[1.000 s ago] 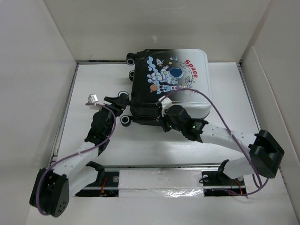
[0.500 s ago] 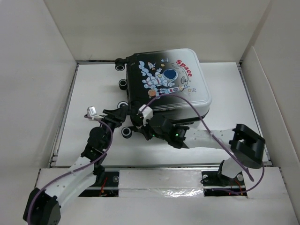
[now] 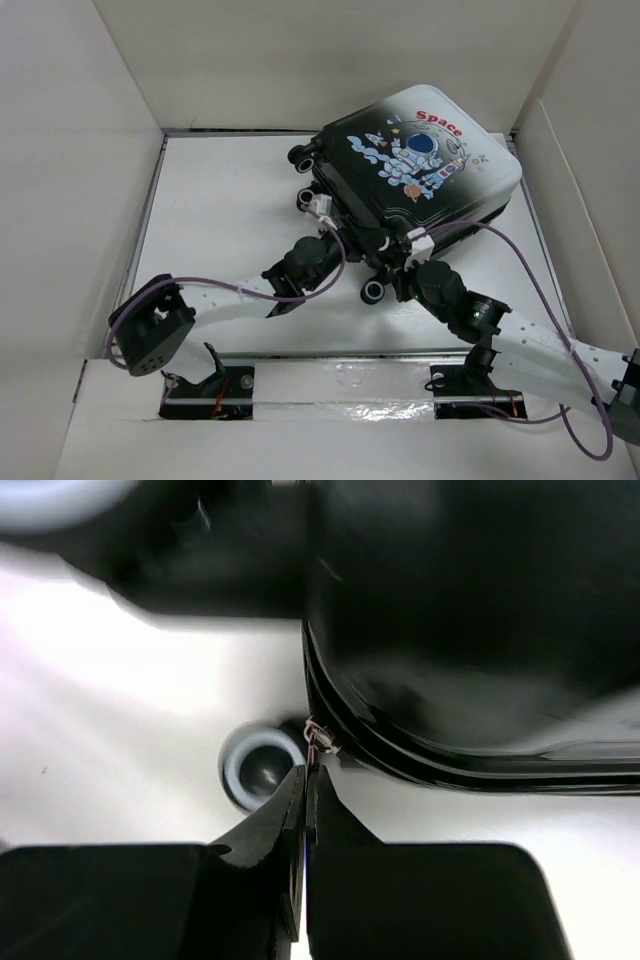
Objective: Pack the luggage
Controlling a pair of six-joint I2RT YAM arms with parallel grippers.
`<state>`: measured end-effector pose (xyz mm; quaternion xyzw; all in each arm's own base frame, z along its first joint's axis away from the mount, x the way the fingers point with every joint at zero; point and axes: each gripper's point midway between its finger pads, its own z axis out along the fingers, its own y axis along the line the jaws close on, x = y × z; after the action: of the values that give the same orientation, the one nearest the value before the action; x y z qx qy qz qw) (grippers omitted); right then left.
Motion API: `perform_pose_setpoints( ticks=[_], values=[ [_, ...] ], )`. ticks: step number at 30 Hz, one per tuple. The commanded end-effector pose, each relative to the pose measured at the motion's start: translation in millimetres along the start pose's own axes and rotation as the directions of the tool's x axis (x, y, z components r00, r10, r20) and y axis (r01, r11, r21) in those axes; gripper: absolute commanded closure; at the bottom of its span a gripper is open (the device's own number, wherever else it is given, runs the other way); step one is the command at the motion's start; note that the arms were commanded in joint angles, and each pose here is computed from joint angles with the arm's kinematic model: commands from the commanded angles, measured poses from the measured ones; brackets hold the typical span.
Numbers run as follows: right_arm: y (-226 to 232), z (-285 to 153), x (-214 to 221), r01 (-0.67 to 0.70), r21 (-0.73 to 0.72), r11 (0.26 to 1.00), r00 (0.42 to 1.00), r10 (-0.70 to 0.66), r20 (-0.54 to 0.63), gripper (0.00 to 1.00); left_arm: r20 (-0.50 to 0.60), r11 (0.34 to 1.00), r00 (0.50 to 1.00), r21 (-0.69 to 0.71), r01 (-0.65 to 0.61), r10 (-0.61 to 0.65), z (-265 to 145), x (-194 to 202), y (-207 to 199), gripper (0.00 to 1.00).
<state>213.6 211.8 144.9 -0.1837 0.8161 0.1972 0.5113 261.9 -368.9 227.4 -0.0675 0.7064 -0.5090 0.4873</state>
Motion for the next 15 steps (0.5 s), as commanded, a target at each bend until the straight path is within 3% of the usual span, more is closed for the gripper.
perform_pose_setpoints(
  ticks=[1, 2, 3, 5, 6, 7, 10, 15],
  values=[
    [68, -27, -76, -0.161, -0.342, 0.926, 0.940, 0.249, 0.234, 1.00, -0.128, 0.995, 0.986, 0.013, -0.103, 0.104, 15, 37, -2, 1.00],
    [67, -21, -56, -0.184, -0.342, 0.921, 0.937, 0.270, 0.223, 1.00, -0.129, 0.993, 0.985, 0.007, -0.116, 0.116, 16, 36, -1, 1.00],
    [72, -25, -73, -0.225, -0.397, 0.890, 0.892, 0.352, 0.284, 1.00, -0.117, 0.992, 0.985, -0.010, -0.127, 0.125, 19, 28, 1, 0.91],
    [72, -18, -64, -0.246, -0.404, 0.881, 0.878, 0.379, 0.293, 1.00, -0.126, 0.987, 0.981, -0.041, -0.154, 0.148, 17, 21, 12, 0.65],
    [72, -14, -63, -0.247, -0.392, 0.886, 0.883, 0.373, 0.286, 1.00, -0.105, 0.983, 0.980, -0.051, -0.174, 0.168, 15, 5, 13, 0.44],
    [70, -8, -56, -0.243, -0.359, 0.901, 0.900, 0.348, 0.263, 1.00, -0.110, 0.973, 0.975, -0.105, -0.204, 0.192, 11, -1, 24, 0.37],
    [57, -11, -61, -0.228, -0.302, 0.926, 0.907, 0.315, 0.281, 1.00, -0.059, 0.940, 0.965, -0.218, -0.262, 0.255, -5, -43, 46, 0.23],
    [42, -19, -67, -0.198, -0.286, 0.938, 0.909, 0.285, 0.305, 1.00, 0.045, 0.926, 0.975, -0.326, -0.190, 0.216, -37, -129, 80, 0.20]
  ],
)
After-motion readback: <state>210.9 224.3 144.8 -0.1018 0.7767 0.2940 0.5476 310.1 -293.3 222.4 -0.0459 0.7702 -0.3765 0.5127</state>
